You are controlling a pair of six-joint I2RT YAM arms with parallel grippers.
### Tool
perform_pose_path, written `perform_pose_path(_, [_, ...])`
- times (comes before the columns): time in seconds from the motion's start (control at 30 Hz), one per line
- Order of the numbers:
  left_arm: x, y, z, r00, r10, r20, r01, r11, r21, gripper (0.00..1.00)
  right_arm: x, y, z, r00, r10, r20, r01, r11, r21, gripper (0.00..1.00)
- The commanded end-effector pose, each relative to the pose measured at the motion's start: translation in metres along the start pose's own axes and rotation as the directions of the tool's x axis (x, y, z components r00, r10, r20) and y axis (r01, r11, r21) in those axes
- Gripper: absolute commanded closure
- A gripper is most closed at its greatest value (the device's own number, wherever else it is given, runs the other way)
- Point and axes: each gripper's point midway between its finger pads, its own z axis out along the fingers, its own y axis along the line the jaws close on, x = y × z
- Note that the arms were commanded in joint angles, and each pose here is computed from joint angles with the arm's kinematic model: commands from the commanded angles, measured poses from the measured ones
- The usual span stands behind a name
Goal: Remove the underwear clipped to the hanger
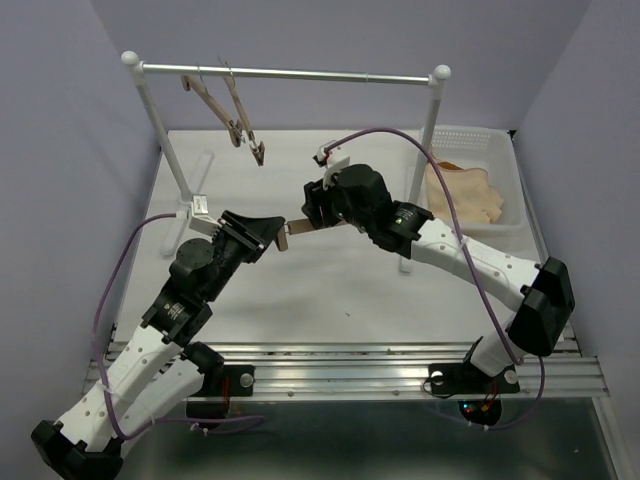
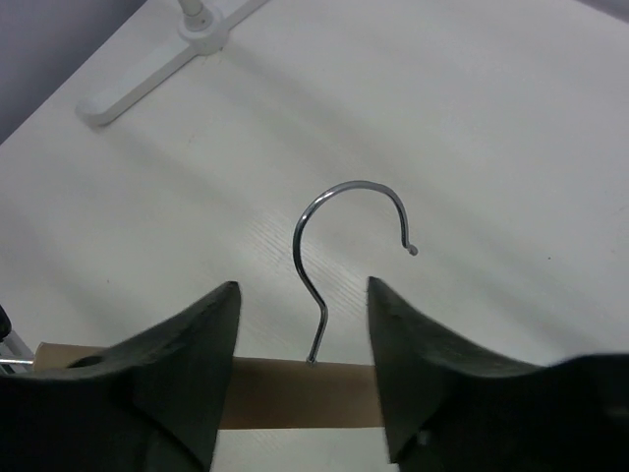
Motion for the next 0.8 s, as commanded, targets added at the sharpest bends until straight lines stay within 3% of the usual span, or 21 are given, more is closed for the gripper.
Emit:
perform_pose_path(0.0, [-0.010, -0.027, -0.003, 0.999, 0.000, 0.035, -0.004, 0.994, 0.105, 1.00, -0.028, 0.011, 0.001, 0.996, 0.031, 0.080, -0.031, 1.000, -0.004, 0.55])
perform_pose_path(0.03, [-0.010, -0.027, -0.003, 0.999, 0.000, 0.038, -0.004, 0.994, 0.107, 1.00, -0.028, 0.011, 0.000, 0.996, 0.037, 0.082, -0.037, 0.999, -0.002, 0.67])
perform_pose_path(0.07, [-0.010, -0.028, -0.003, 0.999, 0.001, 0.036, -0.005, 0.994, 0.111, 1.00, -0.027, 0.010, 0.000, 0.996, 0.035, 0.082, -0.034, 0.999, -0.004, 0.71])
perform_pose_path(0.27, [-0.013, -0.037, -0.007, 0.999, 0.018, 0.045, -0.025, 0.988, 0.153, 1.00, -0.025, 0.014, 0.004, 0.997, 0.024, 0.073, -0.024, 1.000, -0.004, 0.76])
perform_pose_path(0.33, [-0.012, -0.040, -0.009, 0.999, 0.030, 0.041, -0.037, 0.986, 0.165, 1.00, -0.029, 0.013, 0.005, 0.997, 0.016, 0.082, -0.017, 1.000, 0.003, 0.91])
perform_pose_path(0.4, [-0.011, -0.044, -0.011, 0.998, 0.044, 0.036, -0.050, 0.981, 0.189, 1.00, -0.033, 0.013, 0.004, 0.995, -0.010, 0.094, 0.010, 1.000, 0.001, 0.99])
perform_pose_path(0.67, [0.001, -0.048, -0.017, 0.994, 0.104, -0.023, -0.096, 0.970, 0.225, 0.97, -0.091, 0.013, -0.027, 0.945, -0.082, 0.318, 0.089, 0.996, -0.005, 0.99])
perform_pose_path(0.7, [0.001, -0.047, -0.018, 0.994, 0.109, -0.026, -0.100, 0.970, 0.219, 0.02, -0.102, 0.014, -0.034, 0.927, -0.101, 0.361, 0.112, 0.994, -0.008, 0.99])
perform_pose_path(0.77, [0.003, -0.046, -0.019, 0.992, 0.118, -0.036, -0.108, 0.970, 0.219, 0.01, -0.109, 0.014, -0.040, 0.909, -0.122, 0.399, 0.134, 0.991, -0.002, 0.99])
